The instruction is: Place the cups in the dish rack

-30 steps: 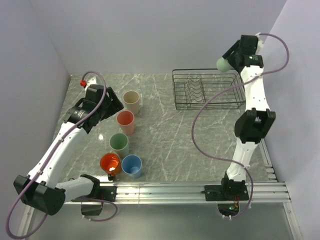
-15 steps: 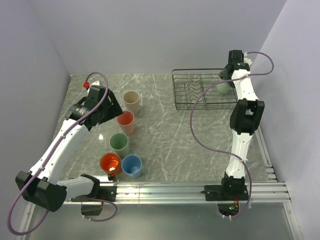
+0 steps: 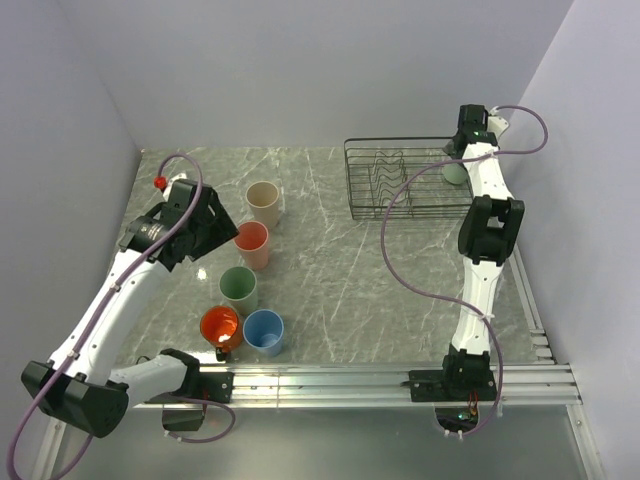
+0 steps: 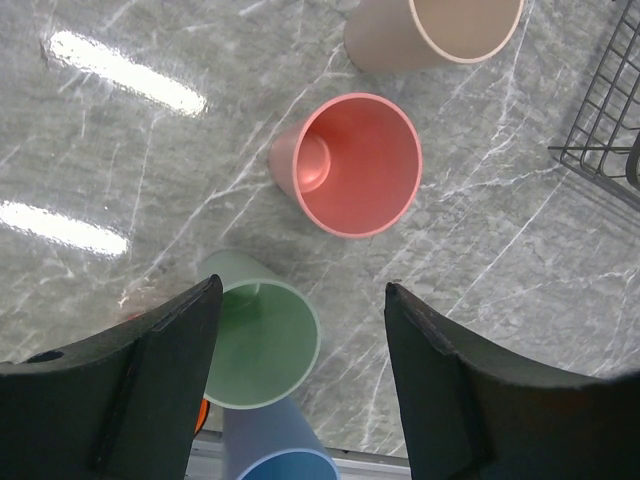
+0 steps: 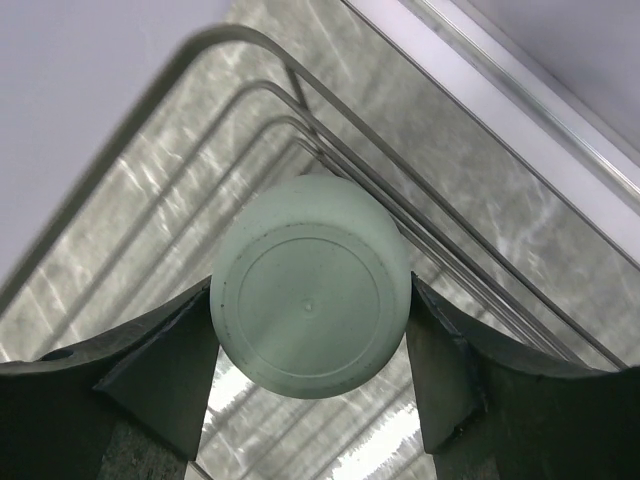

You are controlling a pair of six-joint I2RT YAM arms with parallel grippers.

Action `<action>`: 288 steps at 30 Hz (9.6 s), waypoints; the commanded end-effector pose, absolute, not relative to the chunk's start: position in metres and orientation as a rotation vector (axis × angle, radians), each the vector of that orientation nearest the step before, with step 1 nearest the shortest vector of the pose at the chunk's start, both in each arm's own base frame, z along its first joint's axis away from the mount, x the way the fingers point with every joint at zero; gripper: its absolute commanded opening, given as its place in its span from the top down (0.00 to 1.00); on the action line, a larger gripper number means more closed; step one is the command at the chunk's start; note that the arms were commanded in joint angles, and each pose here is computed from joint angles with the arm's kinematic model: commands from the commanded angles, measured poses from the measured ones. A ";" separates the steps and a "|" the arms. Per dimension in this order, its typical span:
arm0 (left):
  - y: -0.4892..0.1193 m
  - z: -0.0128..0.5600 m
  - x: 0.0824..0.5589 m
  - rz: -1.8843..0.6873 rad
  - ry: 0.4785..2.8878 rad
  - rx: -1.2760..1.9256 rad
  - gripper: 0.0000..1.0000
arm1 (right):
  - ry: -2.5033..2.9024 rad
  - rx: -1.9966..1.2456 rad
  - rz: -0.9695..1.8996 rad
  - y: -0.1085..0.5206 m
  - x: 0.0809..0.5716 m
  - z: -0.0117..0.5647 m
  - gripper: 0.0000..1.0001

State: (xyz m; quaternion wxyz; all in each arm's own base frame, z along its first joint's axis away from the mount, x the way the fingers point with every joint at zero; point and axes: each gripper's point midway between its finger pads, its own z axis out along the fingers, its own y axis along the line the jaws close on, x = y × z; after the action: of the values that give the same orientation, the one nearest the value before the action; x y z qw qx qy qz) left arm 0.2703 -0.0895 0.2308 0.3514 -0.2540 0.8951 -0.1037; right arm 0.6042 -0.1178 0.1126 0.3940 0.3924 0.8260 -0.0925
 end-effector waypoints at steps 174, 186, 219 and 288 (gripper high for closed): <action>-0.092 0.241 0.285 -0.502 2.247 -0.623 0.34 | 2.168 0.965 -0.283 -0.155 0.539 0.162 1.00; -0.092 0.237 0.285 -0.510 2.251 -0.660 0.35 | 2.235 0.890 -0.434 -0.136 0.536 0.145 0.67; -0.090 0.195 0.291 -0.398 2.399 -0.557 0.36 | 2.001 0.850 -0.363 -0.107 0.443 0.319 0.01; -0.207 0.389 0.288 -1.609 1.418 -0.002 1.00 | 1.930 0.032 1.867 0.299 0.319 0.388 0.00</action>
State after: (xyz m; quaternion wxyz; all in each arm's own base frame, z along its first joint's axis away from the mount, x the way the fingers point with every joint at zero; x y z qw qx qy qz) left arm 0.3034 -0.2066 0.3520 0.4462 -0.0450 0.6197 -0.6441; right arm 0.3239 0.2952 0.3665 0.2055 0.0484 0.7080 0.6739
